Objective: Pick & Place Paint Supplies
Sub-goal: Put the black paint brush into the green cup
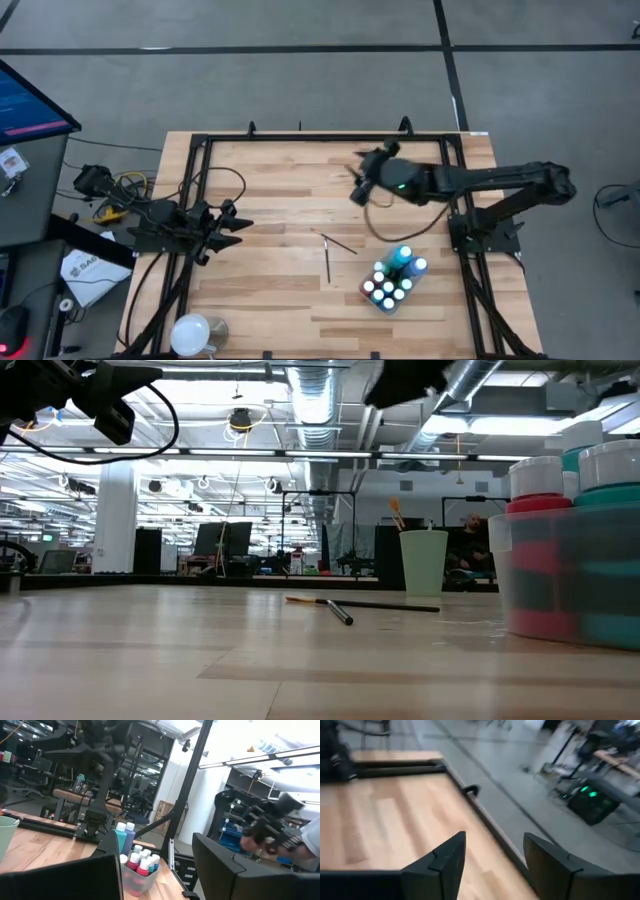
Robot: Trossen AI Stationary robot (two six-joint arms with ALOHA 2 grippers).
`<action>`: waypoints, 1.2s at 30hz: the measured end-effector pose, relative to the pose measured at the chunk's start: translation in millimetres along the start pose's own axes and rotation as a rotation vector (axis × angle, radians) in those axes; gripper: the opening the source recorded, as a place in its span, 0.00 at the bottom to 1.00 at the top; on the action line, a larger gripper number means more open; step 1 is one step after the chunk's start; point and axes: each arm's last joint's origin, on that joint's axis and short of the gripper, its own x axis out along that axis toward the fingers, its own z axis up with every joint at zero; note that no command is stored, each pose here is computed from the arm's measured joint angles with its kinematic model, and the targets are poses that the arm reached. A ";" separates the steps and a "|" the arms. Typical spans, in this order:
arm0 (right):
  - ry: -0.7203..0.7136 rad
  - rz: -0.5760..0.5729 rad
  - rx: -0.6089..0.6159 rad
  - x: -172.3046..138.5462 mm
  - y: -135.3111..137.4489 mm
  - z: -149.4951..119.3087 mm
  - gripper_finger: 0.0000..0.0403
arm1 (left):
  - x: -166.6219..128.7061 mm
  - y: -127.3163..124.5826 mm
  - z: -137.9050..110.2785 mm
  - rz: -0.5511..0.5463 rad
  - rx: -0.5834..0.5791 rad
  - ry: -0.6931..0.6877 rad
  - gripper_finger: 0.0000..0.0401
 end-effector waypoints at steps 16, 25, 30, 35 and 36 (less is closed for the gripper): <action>0.288 0.264 0.127 77.8 113.0 -9.3 0.50 | 0.0 0.1 -0.1 0.001 0.000 0.001 0.33; 0.404 0.338 0.167 108.0 153.3 -50.6 0.47 | 0.0 0.0 -0.1 0.000 0.000 0.000 0.33; 0.472 0.326 0.154 121.5 165.3 -73.7 0.47 | 0.1 0.0 -0.1 0.001 0.000 0.001 0.33; 0.533 0.346 0.150 132.9 171.7 -90.8 0.47 | 0.0 0.1 -0.1 0.001 0.000 0.001 0.33; 0.545 0.347 0.145 134.4 173.0 -94.3 0.47 | 0.0 0.0 -0.1 0.000 0.000 0.000 0.33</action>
